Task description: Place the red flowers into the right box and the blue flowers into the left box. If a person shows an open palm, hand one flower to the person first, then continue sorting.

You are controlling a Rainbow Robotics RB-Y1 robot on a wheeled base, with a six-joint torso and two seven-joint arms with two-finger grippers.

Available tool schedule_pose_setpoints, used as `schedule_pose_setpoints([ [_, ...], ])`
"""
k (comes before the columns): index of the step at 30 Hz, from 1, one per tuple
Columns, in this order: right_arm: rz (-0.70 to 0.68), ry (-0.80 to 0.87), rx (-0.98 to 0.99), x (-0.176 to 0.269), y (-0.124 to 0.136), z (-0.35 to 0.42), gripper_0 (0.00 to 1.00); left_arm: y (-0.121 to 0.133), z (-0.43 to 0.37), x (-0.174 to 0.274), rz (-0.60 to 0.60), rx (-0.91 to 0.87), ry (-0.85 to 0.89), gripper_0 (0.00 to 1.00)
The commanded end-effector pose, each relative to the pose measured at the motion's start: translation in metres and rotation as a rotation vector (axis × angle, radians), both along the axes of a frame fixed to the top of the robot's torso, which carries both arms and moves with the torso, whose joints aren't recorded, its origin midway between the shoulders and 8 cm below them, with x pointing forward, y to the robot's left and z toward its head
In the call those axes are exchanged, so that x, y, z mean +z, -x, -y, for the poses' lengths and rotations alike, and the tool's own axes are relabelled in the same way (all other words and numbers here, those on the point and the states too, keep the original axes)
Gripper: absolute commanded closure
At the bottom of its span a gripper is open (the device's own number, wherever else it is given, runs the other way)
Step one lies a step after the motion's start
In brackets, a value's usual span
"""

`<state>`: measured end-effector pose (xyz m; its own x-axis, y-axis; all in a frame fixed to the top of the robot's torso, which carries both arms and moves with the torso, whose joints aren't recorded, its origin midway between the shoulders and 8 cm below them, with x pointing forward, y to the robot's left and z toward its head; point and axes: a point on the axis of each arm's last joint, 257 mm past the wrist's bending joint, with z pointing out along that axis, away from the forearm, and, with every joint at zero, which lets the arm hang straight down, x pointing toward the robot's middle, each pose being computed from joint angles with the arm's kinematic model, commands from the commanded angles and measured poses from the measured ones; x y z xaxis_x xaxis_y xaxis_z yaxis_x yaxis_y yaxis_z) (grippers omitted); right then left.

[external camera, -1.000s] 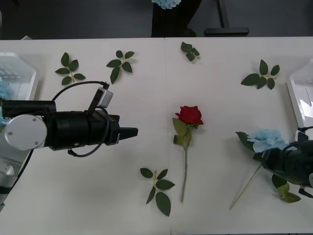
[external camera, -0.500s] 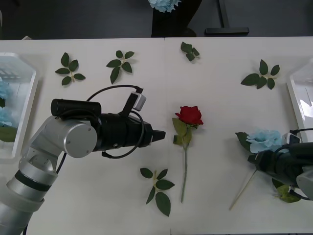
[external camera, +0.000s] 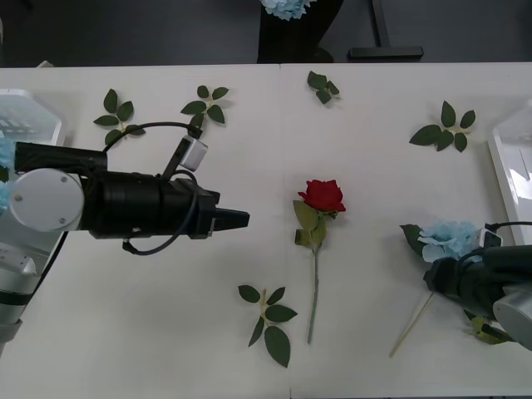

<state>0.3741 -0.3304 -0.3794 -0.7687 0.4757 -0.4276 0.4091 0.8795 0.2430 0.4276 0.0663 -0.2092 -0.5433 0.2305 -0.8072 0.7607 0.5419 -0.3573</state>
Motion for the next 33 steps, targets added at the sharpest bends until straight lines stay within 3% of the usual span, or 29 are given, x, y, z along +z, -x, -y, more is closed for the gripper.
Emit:
schedule_pose_setpoints([
  [1, 0.027, -0.041, -0.024, 0.005, -0.01, -0.015, 0.6, 0.014, -0.054, 0.018, 0.099, -0.039, -0.016, 0.0],
  [4, 0.027, -0.038, -0.024, 0.004, -0.01, -0.014, 0.73, 0.024, -0.074, 0.019, 0.148, -0.058, -0.008, 0.0],
  [6, 0.028, -0.036, -0.025, 0.004, -0.01, -0.013, 0.73, 0.029, -0.082, 0.02, 0.178, -0.071, -0.008, 0.0],
  [13, 0.029, -0.044, -0.032, 0.004, -0.011, -0.015, 1.0, 0.051, -0.111, 0.013, 0.33, -0.109, -0.022, 0.0],
  [15, 0.03, -0.045, -0.032, 0.004, -0.011, -0.016, 1.0, 0.057, -0.115, 0.013, 0.368, -0.116, -0.016, 0.0],
  [22, 0.028, -0.057, -0.041, 0.005, -0.012, -0.016, 1.0, 0.064, -0.122, 0.014, 0.331, -0.08, 0.06, 0.0],
  [27, 0.038, -0.111, -0.054, 0.019, -0.019, -0.019, 1.0, 0.065, -0.114, 0.016, 0.286, -0.048, 0.186, 0.0],
  [33, 0.046, -0.149, -0.024, 0.046, -0.025, -0.029, 1.0, 0.068, -0.094, 0.018, 0.282, -0.085, 0.22, 0.0],
])
